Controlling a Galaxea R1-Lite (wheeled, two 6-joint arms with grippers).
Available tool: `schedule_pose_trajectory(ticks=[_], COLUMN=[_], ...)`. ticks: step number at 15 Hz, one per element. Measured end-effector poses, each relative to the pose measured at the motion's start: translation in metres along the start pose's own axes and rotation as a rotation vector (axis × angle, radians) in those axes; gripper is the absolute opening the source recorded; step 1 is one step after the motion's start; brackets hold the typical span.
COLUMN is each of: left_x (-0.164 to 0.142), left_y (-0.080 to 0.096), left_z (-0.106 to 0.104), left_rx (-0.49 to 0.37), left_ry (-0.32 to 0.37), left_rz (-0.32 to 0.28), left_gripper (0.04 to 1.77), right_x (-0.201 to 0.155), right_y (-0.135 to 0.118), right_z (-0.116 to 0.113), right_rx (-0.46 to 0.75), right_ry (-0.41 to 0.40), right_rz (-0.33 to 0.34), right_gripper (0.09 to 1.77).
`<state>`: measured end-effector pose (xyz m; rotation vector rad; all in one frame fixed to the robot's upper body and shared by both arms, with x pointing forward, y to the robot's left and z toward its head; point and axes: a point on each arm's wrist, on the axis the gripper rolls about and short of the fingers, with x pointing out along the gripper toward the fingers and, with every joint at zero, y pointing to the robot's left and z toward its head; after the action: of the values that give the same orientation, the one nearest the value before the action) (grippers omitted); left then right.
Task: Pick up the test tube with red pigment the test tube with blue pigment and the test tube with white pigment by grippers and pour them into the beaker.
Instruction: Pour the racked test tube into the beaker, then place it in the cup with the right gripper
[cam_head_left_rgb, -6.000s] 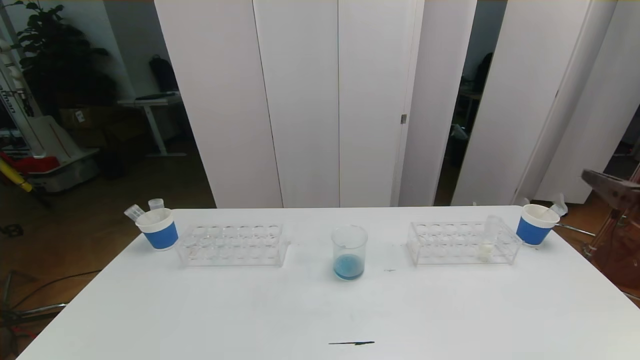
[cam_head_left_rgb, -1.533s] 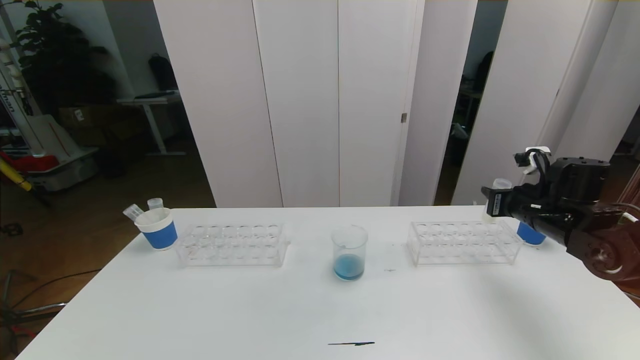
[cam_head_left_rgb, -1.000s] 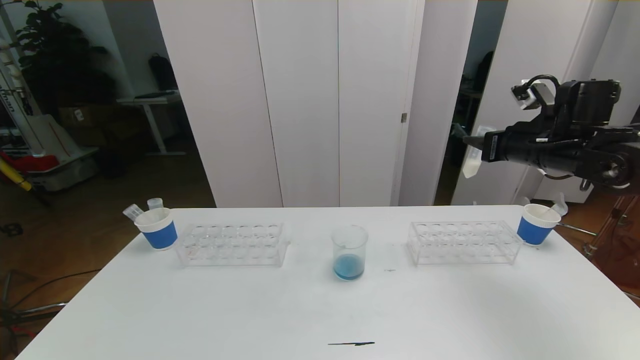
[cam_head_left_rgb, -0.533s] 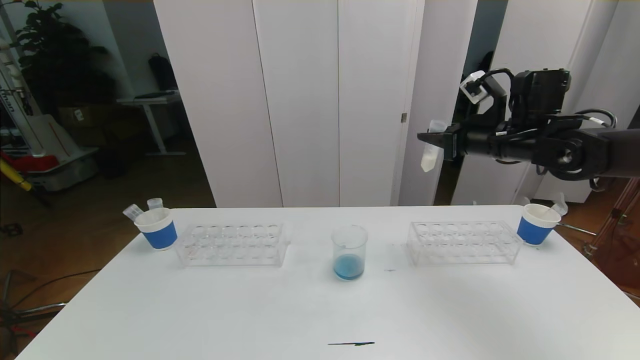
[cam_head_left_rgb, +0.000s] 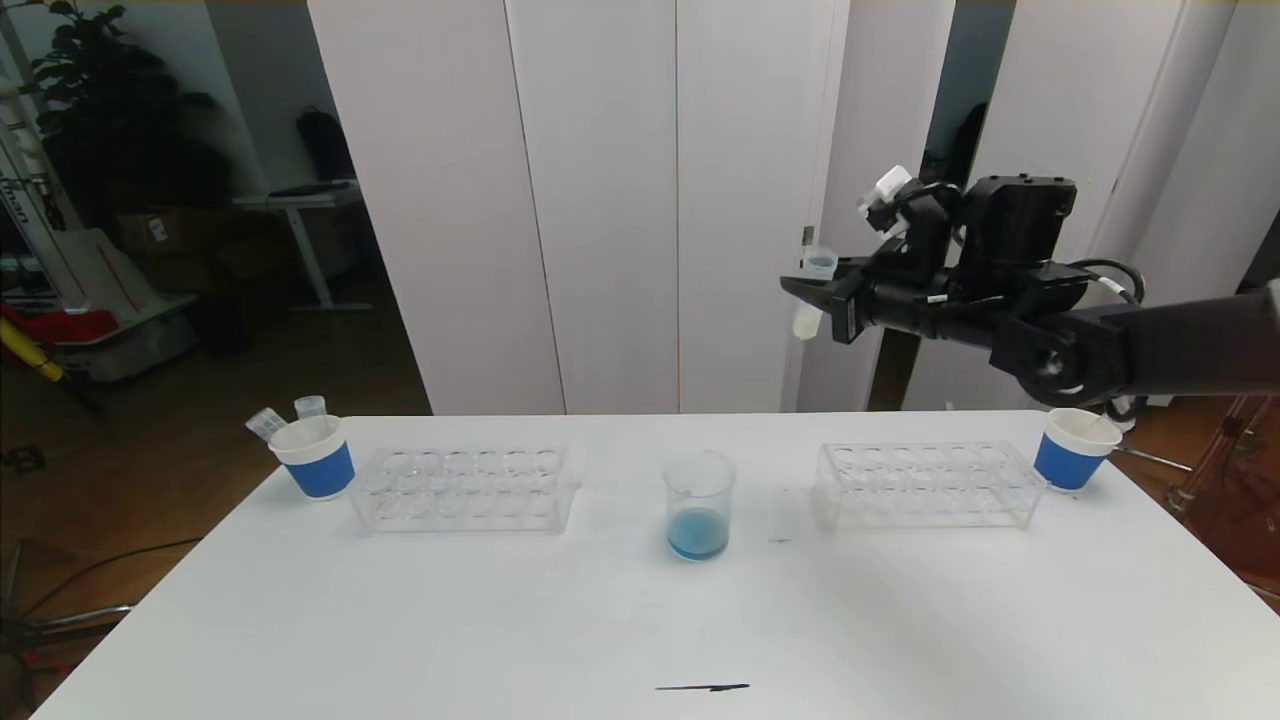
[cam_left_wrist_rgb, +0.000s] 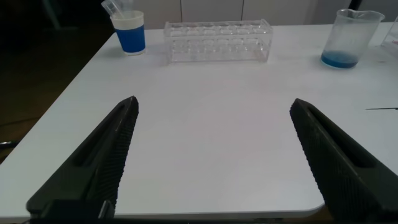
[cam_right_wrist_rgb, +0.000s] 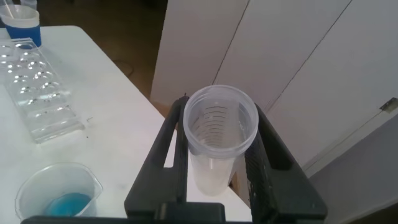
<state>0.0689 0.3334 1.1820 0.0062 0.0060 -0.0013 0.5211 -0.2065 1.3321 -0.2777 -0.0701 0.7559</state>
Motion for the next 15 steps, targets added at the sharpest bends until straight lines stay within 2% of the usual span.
schedule_pose_trajectory(ticks=[5, 9, 12, 15], left_x=[0.0, 0.0, 0.0, 0.0], left_y=[0.0, 0.0, 0.0, 0.0], left_z=[0.0, 0.0, 0.0, 0.0], left_rx=[0.0, 0.0, 0.0, 0.0], left_ry=[0.0, 0.0, 0.0, 0.0], left_rz=[0.0, 0.0, 0.0, 0.0], left_gripper=[1.74, 1.74, 1.74, 1.74], right_x=[0.01, 0.015, 0.019, 0.022], right_y=[0.026, 0.035, 0.049, 0.055], right_z=[-0.029, -0.029, -0.036, -0.045], right_rx=[-0.16, -0.283, -0.322, -0.441], right_ry=[0.02, -0.068, -0.083, -0.096], right_rz=[0.058, 0.051, 0.071, 0.078], right_gripper=[0.6, 0.6, 0.6, 0.6])
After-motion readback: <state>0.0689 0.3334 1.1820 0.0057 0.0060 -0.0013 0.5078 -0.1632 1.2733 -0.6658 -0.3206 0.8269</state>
